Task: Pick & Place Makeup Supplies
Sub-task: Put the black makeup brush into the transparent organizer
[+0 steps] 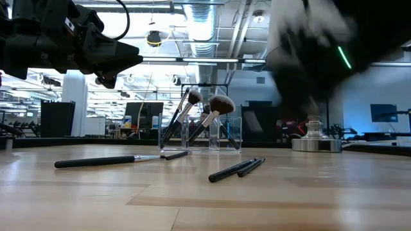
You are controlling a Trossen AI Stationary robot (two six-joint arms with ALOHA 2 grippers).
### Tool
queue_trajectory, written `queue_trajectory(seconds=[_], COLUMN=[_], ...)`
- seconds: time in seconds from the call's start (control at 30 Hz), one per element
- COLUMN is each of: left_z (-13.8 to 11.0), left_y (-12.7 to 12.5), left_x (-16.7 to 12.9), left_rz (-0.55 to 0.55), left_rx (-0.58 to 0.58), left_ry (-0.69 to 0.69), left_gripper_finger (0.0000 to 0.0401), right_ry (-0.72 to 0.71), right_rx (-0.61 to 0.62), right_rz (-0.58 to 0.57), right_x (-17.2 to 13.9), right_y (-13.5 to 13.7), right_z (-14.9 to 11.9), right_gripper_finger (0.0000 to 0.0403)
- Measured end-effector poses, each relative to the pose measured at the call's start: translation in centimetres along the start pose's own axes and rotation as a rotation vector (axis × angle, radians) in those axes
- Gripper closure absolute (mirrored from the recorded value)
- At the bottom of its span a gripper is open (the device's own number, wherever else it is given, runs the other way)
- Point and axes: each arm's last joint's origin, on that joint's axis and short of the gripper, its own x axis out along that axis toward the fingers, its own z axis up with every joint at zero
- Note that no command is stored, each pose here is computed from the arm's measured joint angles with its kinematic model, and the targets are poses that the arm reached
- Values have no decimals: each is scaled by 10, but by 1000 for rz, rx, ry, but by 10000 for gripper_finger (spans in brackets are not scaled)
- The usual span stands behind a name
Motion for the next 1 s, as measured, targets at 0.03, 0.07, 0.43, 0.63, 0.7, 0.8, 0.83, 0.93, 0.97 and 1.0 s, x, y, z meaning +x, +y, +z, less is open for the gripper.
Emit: queue_trajectory(seconds=[0.03,0.07,0.43,0.63,0.7,0.8,0.83,0.93,0.97,1.0], left_z=[0,0,1,4,6,11,11,16,18,21], left_y=[0,0,0,-1,-1,-2,-2,-1,1,3], left_x=[0,0,0,0,2,5,5,9,10,12], left_rz=[0,0,-1,-5,-6,-9,-10,21,43,64], left_rx=[0,0,2,19,18,13,13,26,36,49], left_ry=[-1,-1,-8,-37,-50,-75,-76,-98,-112,-125], left_gripper_finger=[295,295,295,295,295,295,295,295,295,295], right_ry=[-51,-89,-418,-690,-728,-742,-770,-885,-871,-808], right_rx=[16,14,-43,-85,-51,-26,-18,33,33,36], right_rz=[-14,-40,-27,252,281,316,333,460,503,530], right_x=[-4,-6,19,52,65,92,99,115,121,128], right_y=[-4,-10,-42,-49,-55,-62,-64,-69,-69,-67], right_z=[17,30,126,135,129,111,106,96,92,89], right_gripper_finger=[392,392,398,398,396,397,397,398,398,397])
